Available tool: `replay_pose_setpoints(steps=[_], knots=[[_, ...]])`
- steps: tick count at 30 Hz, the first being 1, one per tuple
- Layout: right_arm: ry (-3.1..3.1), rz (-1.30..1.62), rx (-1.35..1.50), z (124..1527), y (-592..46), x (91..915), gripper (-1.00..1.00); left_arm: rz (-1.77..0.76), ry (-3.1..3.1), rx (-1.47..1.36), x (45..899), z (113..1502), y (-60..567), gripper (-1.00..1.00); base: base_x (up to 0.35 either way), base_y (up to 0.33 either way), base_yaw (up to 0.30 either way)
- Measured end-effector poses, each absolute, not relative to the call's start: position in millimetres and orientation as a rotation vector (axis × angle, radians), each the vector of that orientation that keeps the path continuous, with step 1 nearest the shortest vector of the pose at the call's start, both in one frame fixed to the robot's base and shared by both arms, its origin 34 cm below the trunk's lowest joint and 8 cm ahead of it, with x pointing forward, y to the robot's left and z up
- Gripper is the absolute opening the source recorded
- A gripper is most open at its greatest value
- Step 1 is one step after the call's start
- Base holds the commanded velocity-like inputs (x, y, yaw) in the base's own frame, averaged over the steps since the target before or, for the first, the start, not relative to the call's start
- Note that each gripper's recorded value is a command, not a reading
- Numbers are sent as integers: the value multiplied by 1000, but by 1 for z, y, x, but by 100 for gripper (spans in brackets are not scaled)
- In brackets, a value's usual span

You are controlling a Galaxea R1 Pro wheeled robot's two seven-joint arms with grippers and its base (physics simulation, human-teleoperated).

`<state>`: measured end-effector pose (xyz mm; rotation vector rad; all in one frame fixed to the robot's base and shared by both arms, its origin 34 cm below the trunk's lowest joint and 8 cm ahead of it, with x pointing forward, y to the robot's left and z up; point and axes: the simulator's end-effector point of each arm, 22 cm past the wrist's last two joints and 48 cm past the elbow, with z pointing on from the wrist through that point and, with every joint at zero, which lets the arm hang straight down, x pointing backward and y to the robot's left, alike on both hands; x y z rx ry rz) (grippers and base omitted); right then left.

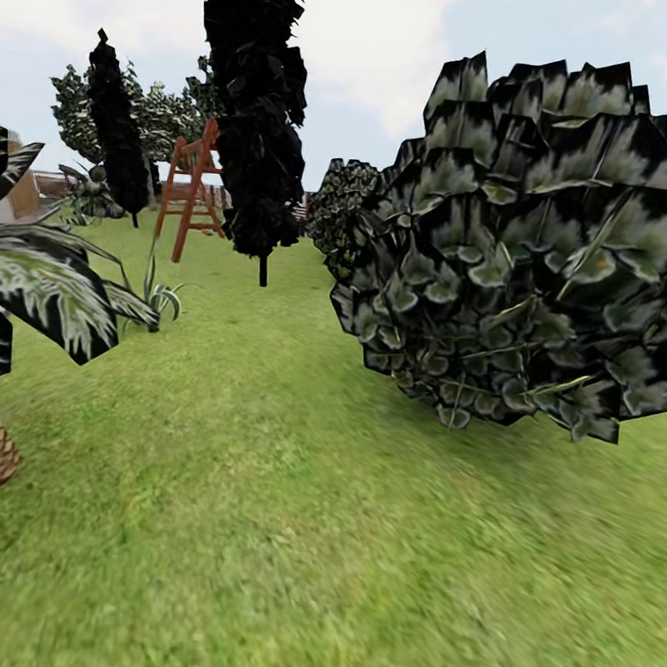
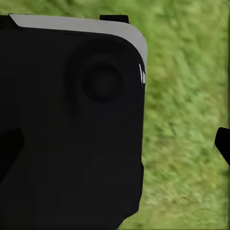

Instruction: Take the three Easter eggs out of the wicker basket on the lawn in the garden, then place them on the lawn next to a single tree (choose any tree) so that all three eggs are next to the same tree and none are left in the basket.

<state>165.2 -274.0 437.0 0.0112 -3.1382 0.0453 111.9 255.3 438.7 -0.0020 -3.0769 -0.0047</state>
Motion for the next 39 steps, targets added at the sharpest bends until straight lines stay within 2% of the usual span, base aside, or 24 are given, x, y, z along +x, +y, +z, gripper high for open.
replay_pose_setpoints(steps=[33, 39], knots=[[-3138, 46, 10, 437, -274, 165, 100, -4, -3077, -1, 112, 439, 255, 100, 341, 0, 3], [-3139, 47, 9, 437, -274, 165, 100, -5, -3077, -1, 112, 439, 255, 100, 341, 0, 153]])
